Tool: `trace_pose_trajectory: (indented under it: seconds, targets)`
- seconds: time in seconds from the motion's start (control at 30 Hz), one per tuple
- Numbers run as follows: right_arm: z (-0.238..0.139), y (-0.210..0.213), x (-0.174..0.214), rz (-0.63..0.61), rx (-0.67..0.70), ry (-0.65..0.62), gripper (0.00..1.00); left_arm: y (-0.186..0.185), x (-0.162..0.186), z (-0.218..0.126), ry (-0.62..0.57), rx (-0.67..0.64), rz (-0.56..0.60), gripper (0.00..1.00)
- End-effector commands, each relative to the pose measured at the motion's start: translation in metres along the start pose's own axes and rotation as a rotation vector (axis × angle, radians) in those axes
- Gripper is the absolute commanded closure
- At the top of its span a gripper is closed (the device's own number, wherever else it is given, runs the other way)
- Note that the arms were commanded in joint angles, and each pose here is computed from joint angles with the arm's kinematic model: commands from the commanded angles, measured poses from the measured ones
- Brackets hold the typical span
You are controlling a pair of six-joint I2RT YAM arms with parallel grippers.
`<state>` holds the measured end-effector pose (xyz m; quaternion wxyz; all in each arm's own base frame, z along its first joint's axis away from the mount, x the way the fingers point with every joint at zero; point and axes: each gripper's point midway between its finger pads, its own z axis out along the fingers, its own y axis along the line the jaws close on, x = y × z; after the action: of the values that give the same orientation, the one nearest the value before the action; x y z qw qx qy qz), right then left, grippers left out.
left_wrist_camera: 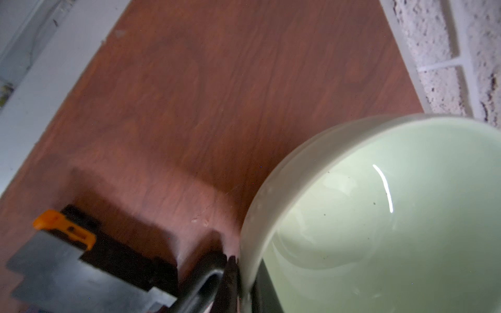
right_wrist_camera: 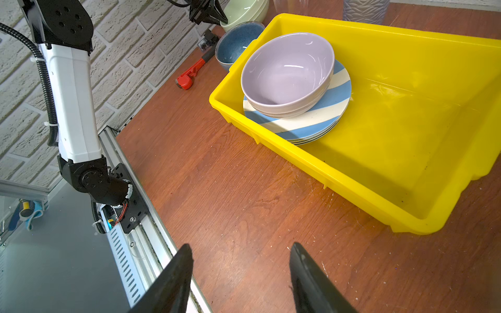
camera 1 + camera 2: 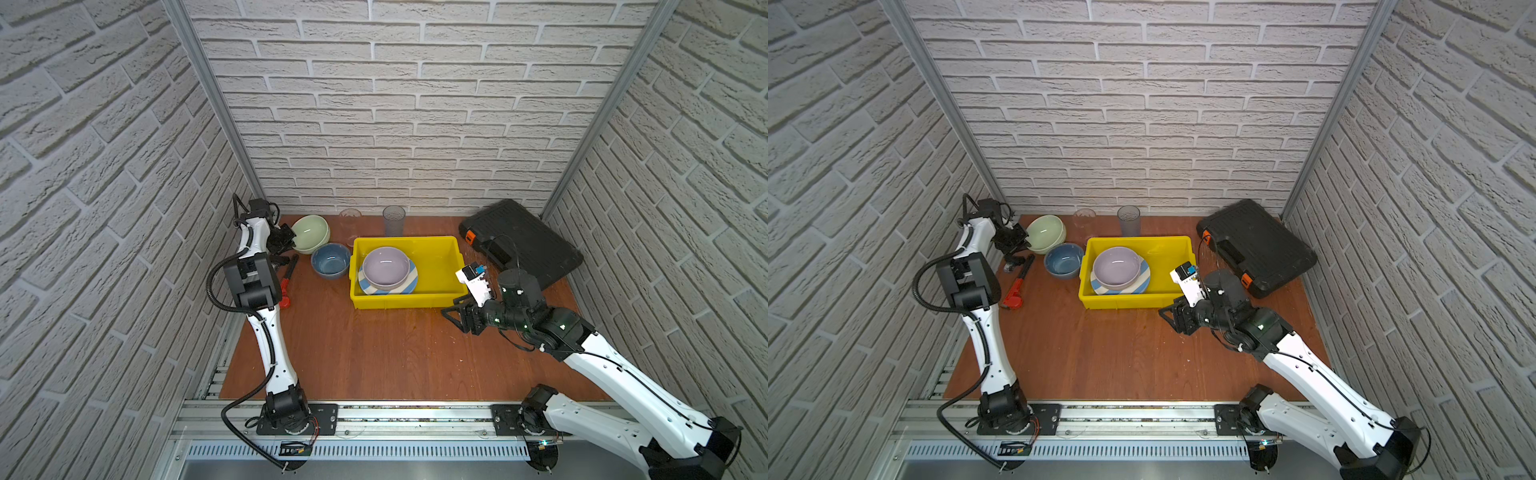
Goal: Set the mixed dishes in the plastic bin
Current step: 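Close the left gripper on the green bowl's rim and lift it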
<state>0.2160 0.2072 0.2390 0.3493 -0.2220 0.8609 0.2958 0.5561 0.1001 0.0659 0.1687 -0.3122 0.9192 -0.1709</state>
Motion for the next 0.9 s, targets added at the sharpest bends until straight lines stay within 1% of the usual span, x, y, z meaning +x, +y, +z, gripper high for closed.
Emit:
trace_pose_trajectory:
  seconds: [0.0, 0.17, 0.33, 0.53, 0.67, 0.87]
  targets:
    - [-0.001, 0.003, -0.004, -0.007, -0.011, -0.025, 0.41, -0.020, -0.010, -0.008, -0.034, 0.076, -0.017, 0.96]
    - [-0.002, 0.003, -0.004, -0.011, -0.008, -0.023, 0.42, -0.031, -0.018, -0.014, -0.064, 0.124, -0.055, 1.00]
    - [-0.003, 0.004, -0.002, -0.008, -0.008, -0.014, 0.42, -0.038, -0.032, -0.026, -0.106, 0.175, -0.109, 1.00]
    - [-0.009, 0.003, -0.001, -0.011, 0.001, -0.024, 0.42, -0.049, -0.040, -0.042, -0.143, 0.206, -0.120, 1.00]
    - [-0.008, 0.003, 0.000, -0.004, -0.002, -0.025, 0.43, -0.056, -0.043, -0.060, -0.172, 0.218, -0.112, 1.00]
    - [-0.009, 0.005, -0.002, 0.002, -0.011, -0.029, 0.43, -0.068, -0.052, -0.100, -0.251, 0.233, -0.091, 1.00]
